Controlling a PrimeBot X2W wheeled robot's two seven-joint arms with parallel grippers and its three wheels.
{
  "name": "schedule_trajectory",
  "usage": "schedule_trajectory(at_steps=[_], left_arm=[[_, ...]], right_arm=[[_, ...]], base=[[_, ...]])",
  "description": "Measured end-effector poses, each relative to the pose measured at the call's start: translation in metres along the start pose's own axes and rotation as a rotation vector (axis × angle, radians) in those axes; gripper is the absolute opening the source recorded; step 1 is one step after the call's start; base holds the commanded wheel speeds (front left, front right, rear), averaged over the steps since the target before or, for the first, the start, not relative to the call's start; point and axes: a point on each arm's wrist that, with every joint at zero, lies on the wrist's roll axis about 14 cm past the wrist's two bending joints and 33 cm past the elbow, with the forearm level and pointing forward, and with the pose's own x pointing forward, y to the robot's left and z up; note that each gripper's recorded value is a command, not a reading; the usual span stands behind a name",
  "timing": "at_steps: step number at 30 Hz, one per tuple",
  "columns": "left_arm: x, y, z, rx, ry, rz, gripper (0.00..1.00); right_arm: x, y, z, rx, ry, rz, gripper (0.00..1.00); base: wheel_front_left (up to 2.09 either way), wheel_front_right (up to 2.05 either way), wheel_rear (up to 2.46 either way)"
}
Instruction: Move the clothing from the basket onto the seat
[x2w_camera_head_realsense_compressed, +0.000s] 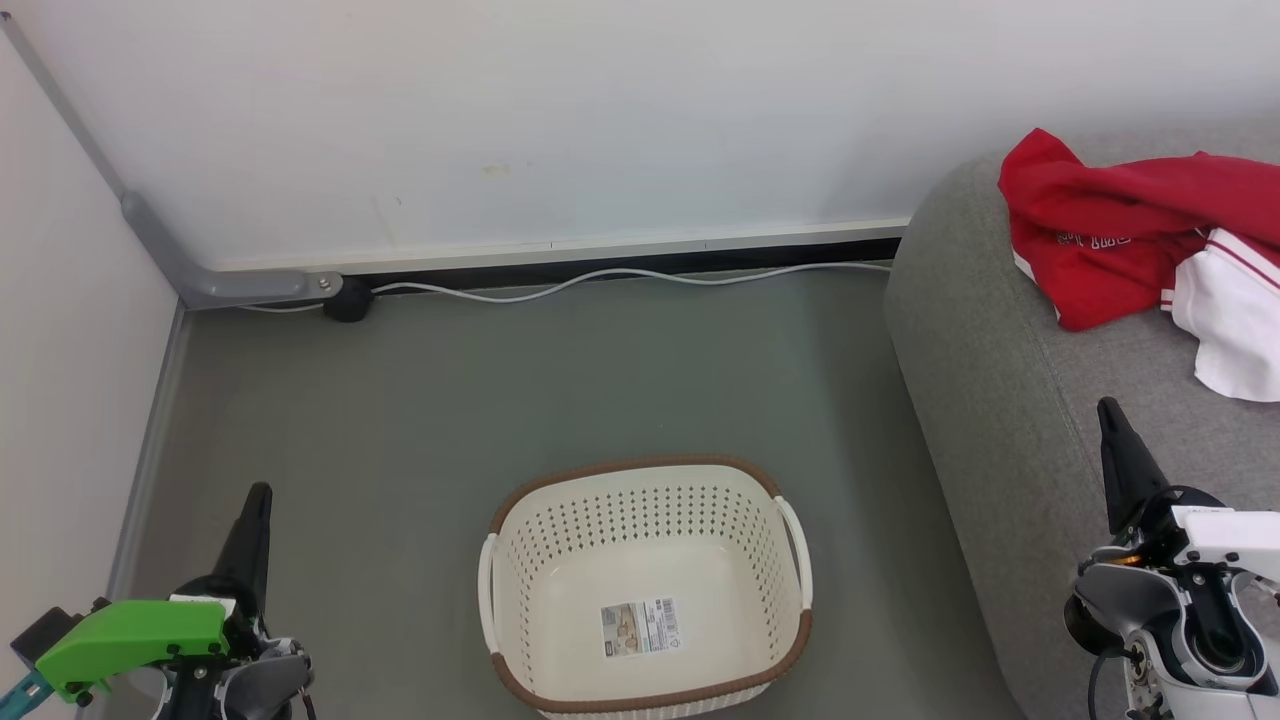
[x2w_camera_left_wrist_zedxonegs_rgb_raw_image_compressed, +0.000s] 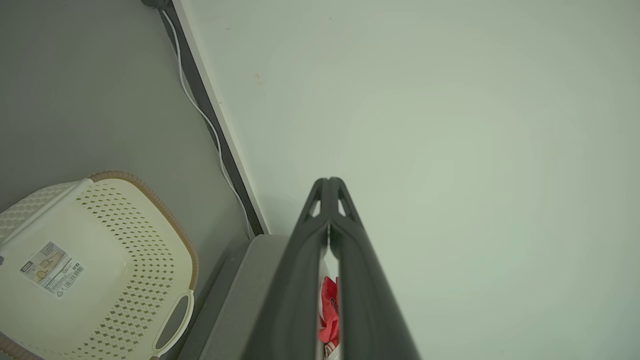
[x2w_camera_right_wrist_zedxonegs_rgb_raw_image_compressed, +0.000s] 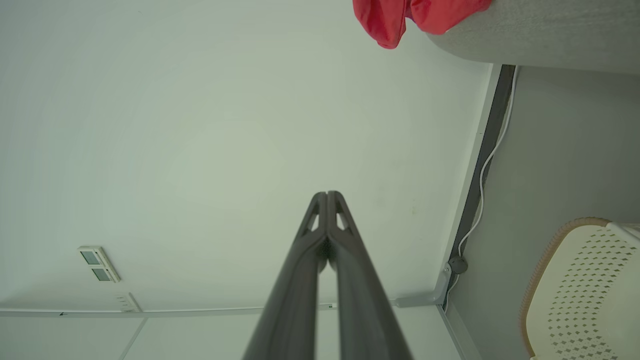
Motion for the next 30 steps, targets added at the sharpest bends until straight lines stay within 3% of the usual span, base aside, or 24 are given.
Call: schedule_trajectory(at_steps=[30], left_arm=[[0.0000,0.0002,0.0002,-0.001,-0.001,0.000,0.00]], right_arm=[[0.0002,0.0012,-0.0004,0.002,0.000,0.004,0.00]], base=[[0.00,0.00,0.00]])
